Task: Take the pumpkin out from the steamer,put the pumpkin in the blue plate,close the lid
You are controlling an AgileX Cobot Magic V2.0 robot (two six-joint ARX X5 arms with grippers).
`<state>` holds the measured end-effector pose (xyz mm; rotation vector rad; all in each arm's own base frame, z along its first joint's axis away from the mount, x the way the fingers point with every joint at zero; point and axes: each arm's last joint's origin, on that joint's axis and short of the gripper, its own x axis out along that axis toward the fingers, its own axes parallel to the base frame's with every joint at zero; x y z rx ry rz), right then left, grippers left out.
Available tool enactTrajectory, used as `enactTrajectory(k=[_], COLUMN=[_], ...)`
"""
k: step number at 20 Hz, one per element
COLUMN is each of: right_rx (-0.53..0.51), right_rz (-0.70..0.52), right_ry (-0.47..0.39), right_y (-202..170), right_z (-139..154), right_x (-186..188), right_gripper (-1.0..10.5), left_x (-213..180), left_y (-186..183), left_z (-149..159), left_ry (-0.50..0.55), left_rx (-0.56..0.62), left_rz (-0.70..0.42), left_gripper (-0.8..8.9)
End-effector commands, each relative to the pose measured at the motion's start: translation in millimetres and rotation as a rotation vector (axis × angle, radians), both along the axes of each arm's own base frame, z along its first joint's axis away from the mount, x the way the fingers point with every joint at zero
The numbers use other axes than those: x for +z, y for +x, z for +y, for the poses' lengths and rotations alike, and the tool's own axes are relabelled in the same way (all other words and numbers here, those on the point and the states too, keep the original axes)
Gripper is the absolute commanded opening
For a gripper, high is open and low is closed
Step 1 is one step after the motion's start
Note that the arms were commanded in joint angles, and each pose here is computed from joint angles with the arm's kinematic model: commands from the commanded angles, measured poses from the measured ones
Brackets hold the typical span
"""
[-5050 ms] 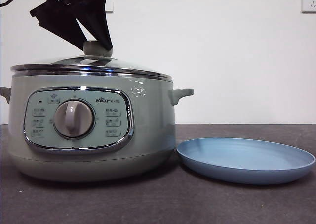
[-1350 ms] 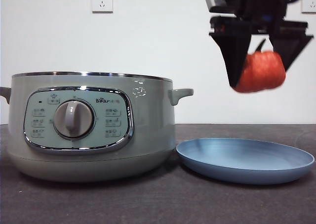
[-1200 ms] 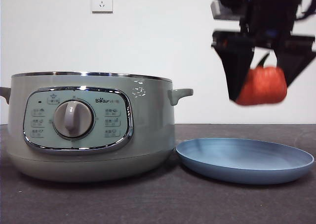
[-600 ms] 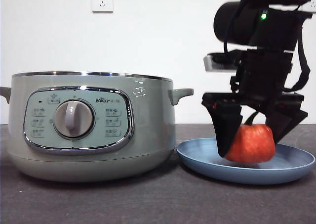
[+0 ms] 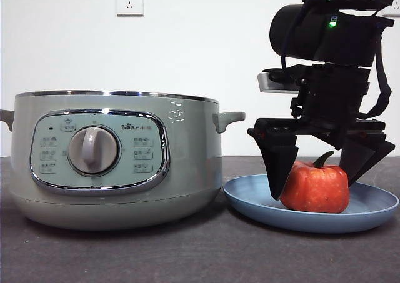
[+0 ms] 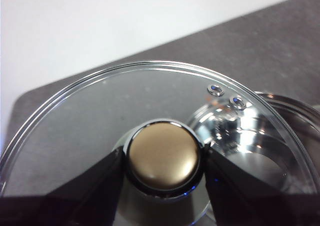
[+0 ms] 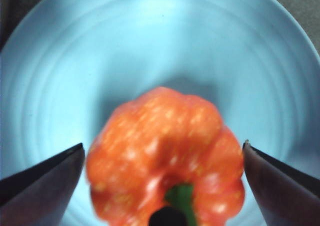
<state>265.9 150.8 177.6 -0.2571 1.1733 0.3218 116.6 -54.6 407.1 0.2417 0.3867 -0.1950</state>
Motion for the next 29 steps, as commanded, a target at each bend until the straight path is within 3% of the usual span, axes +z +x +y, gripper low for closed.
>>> enactTrajectory(k=[1, 11, 18, 29], right_rx=[-0.009, -0.016, -0.031, -0.064], right_rz=[-0.029, -0.35, -0.537, -0.607], right_ry=[0.022, 0.207, 0.328, 0.325], right_y=[-3, -52, -91, -103], right_z=[-1, -30, -53, -61], right_x=[11, 111, 156, 166], right_gripper=[5.4, 5.4, 5.4, 5.4], left_x=[6, -14, -45, -77], left_y=[7, 64, 106, 133], left_z=[-6, -45, -71, -87], left_ry=[-0.035, -0.079, -0.072, -0.051], left_rx=[-0.044, -0.229, -0.297, -0.331], left_rz=[-0.031, 0.075, 0.193, 0.325], left_gripper=[-0.08, -0.08, -0.08, -0.08])
